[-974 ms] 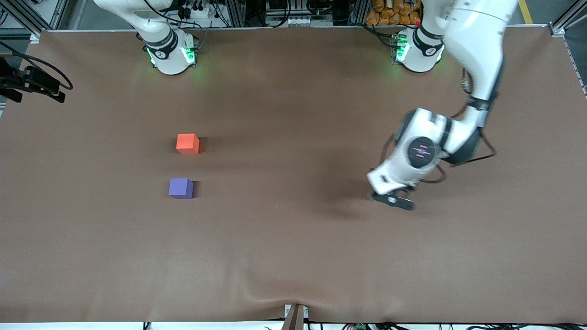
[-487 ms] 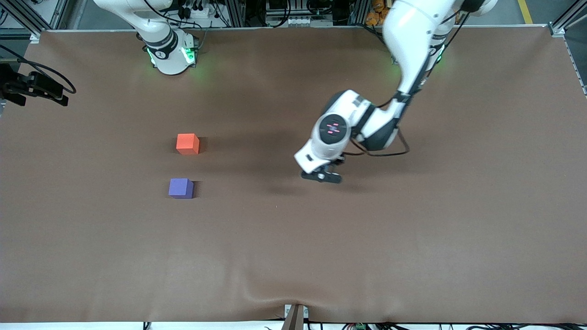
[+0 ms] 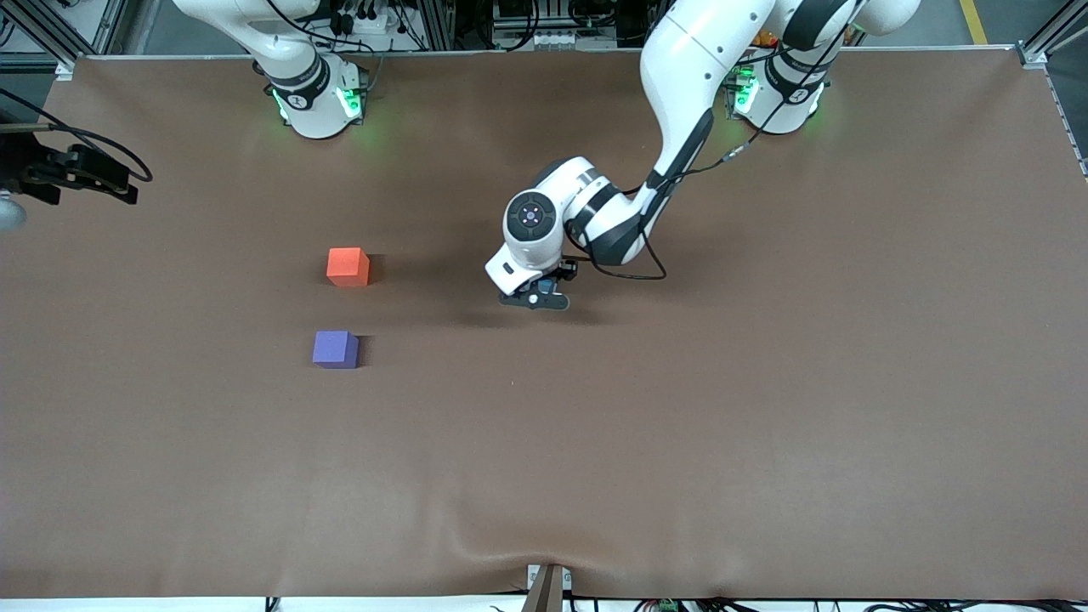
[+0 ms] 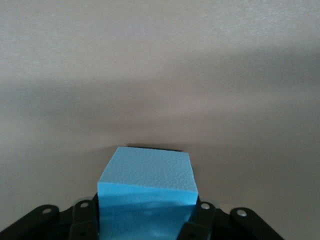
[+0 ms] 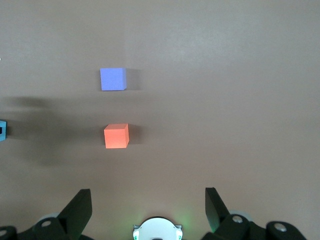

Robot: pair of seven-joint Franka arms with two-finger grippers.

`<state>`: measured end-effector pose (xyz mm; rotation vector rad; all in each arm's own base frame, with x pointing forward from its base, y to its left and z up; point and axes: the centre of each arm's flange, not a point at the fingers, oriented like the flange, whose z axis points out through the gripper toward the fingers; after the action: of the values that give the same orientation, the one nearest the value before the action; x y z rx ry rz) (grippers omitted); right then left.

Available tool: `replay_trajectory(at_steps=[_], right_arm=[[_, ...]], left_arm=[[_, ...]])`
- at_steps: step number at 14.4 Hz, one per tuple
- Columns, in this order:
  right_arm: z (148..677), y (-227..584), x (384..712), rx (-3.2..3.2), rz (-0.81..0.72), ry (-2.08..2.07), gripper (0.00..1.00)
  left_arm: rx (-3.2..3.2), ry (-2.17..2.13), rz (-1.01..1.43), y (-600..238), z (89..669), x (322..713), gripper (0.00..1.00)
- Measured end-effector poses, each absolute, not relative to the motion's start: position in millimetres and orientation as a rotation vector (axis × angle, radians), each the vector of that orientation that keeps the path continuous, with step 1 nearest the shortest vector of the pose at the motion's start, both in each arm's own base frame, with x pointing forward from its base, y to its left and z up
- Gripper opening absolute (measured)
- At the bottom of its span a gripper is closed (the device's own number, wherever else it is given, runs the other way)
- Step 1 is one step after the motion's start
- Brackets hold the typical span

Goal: Place blue block between orange and purple blocks
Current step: 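Carry the blue cube with the left gripper toward the table middle, then set the blue cube down while the right gripper reaches toward it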

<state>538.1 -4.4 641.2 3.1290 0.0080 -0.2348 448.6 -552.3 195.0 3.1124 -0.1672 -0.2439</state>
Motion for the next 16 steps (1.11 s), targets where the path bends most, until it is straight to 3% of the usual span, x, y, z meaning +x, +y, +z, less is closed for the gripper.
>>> replay_trajectory(at_steps=[4, 9, 13, 16], right_arm=[[624.5, 1.3, 547.2, 3.124, -0.282, 0.024, 1.00], [575.0, 62.9, 568.8, 3.091, -0.402, 0.183, 1.00], [528.8, 126.6, 578.6, 3.184, -0.499, 0.201, 1.00], [492.4, 161.6, 583.0, 3.229, -0.506, -0.024, 1.00]], left_arm=[[3.095, -0.154, -0.194, -554.4, 222.5, 462.2, 1.00], [3.129, -0.031, -0.031, -486.9, 333.2, 532.2, 1.00], [3.170, 0.013, -0.077, -346.0, 391.3, 610.5, 1.00], [3.174, 0.036, -0.139, -252.8, 424.5, 637.8, 1.00]])
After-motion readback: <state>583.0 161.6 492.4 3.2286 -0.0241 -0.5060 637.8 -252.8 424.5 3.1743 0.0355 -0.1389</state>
